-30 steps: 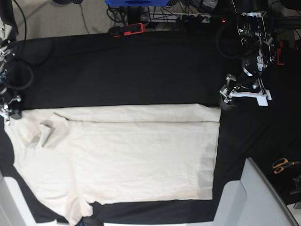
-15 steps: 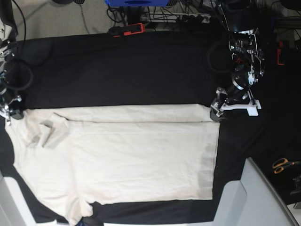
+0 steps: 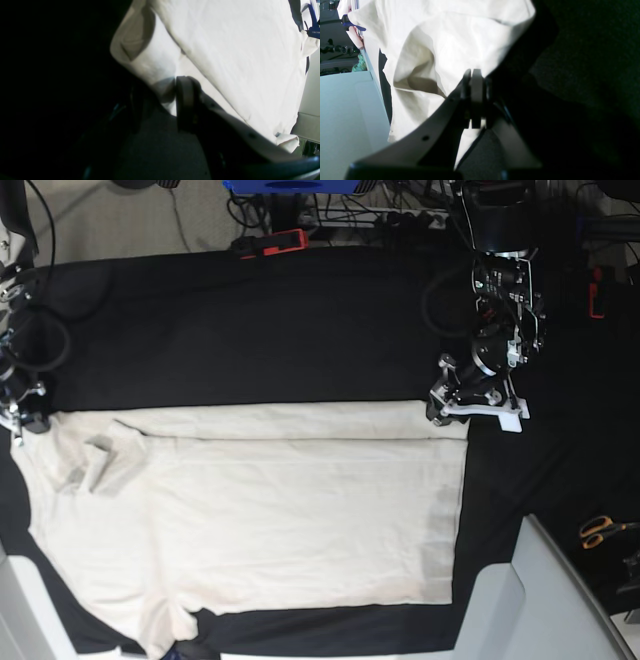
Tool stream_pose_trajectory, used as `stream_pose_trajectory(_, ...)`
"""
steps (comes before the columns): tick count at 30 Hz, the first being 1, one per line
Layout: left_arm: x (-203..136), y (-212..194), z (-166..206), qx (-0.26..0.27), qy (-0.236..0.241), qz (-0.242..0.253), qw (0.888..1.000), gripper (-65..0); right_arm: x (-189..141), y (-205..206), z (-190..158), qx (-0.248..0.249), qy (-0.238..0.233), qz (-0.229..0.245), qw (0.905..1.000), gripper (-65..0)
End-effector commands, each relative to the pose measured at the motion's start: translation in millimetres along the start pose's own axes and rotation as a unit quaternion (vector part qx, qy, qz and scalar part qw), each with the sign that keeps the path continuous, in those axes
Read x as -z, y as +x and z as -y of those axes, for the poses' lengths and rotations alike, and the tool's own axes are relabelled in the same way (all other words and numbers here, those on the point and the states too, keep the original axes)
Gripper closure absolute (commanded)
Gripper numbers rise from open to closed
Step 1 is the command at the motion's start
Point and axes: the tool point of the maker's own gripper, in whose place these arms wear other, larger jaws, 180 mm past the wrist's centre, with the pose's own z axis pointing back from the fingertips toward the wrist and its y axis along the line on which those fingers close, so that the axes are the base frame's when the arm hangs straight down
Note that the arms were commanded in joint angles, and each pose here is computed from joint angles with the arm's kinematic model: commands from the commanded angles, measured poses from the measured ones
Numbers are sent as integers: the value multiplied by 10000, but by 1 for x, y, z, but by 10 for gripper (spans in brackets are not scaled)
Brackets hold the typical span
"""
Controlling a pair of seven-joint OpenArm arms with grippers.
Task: Fold the T-shirt properly
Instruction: 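Lower both grippers and grasp the folded edge again, then drag the folded shirt toward the robot with both grippers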
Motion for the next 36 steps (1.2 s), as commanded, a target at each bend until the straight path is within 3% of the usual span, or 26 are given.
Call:
stream_pose_trajectory(1, 0, 12, 9, 23, -126, 154, 9998, -199, -2, 24, -15, -118, 184, 239, 9995, -6)
stream_pose_trajectory(14, 6, 16, 1, -138, -19, 135, 9998, -206, -3, 28, -15, -134, 174, 264, 9994, -5)
stream_pose_trajectory(20, -4, 21, -28, -461, 224, 294, 9983, -344, -5, 33, -14, -158, 160, 301, 9993, -5)
stream_pose_trajectory(30, 1, 31, -15, -429, 108, 351, 9984, -344, -4, 32, -15, -155, 174, 297, 9993, -5)
stream_pose_trajectory(36, 16, 21, -16, -641, 178, 119, 9977, -344, -4, 32, -15, -155, 174, 297, 9993, -5)
